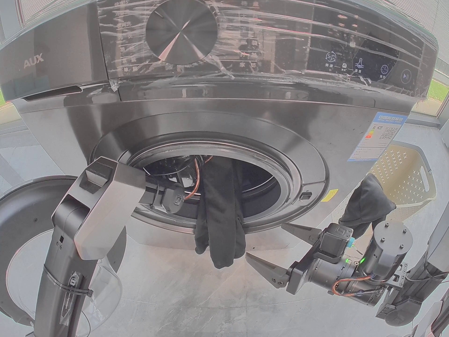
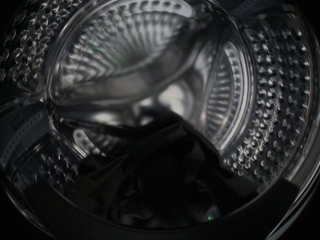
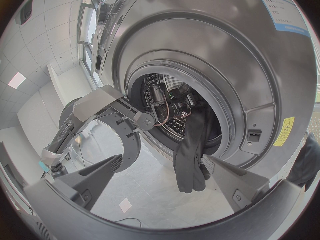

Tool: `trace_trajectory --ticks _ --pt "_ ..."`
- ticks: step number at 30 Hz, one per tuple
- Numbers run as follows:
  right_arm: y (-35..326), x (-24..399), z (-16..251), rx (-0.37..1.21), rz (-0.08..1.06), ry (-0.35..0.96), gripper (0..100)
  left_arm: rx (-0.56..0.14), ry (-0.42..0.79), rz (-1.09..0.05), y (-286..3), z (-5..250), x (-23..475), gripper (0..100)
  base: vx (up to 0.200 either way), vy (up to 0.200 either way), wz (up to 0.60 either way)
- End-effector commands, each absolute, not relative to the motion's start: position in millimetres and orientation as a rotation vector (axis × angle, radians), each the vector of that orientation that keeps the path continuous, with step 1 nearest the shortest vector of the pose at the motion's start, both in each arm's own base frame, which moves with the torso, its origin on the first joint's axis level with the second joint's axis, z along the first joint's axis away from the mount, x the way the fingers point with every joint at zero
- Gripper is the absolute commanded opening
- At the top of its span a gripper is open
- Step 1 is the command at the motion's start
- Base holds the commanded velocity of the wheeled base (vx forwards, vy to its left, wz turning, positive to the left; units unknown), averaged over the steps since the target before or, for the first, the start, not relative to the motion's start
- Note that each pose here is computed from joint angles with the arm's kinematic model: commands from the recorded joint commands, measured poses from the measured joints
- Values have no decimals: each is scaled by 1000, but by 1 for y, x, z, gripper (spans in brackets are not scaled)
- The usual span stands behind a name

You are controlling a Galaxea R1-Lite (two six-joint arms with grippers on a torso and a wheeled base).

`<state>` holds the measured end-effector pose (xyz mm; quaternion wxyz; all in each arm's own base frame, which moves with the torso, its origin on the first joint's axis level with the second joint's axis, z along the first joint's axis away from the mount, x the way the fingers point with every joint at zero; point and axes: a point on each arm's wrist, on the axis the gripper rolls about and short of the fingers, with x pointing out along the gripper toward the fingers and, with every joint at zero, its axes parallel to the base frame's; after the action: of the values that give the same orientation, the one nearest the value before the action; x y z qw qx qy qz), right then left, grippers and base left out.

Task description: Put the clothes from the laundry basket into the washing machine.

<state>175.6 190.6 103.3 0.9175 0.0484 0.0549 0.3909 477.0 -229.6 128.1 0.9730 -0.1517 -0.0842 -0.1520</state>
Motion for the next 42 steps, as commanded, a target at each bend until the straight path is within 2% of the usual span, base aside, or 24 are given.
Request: trace_trajectory --ticks 1,8,12,14,20,27,28,33,42 --pt "191 176 102 98 804 116 100 -280 -95 -329 -237 120 461 100 0 0 0" --pt "191 176 102 97 805 119 100 -201 120 -438 -240 116 408 100 0 0 0" --pt "192 176 99 94 805 128 100 -140 225 -483 -243 108 383 100 0 0 0" --pt "192 177 99 94 804 129 100 -94 291 -507 -245 96 367 100 0 0 0" --pt "192 176 99 94 806 129 100 -12 398 -530 -240 66 350 100 0 0 0" --pt "193 177 96 90 805 138 100 20 444 -526 -242 43 352 100 0 0 0" --pt "193 177 96 90 805 138 100 20 444 -526 -242 43 352 0 0 0 0" --pt "193 177 96 91 805 139 100 2 418 -499 -238 38 369 0 0 0 0" --pt "193 177 96 94 806 140 100 -57 294 -487 -239 60 387 0 0 0 0"
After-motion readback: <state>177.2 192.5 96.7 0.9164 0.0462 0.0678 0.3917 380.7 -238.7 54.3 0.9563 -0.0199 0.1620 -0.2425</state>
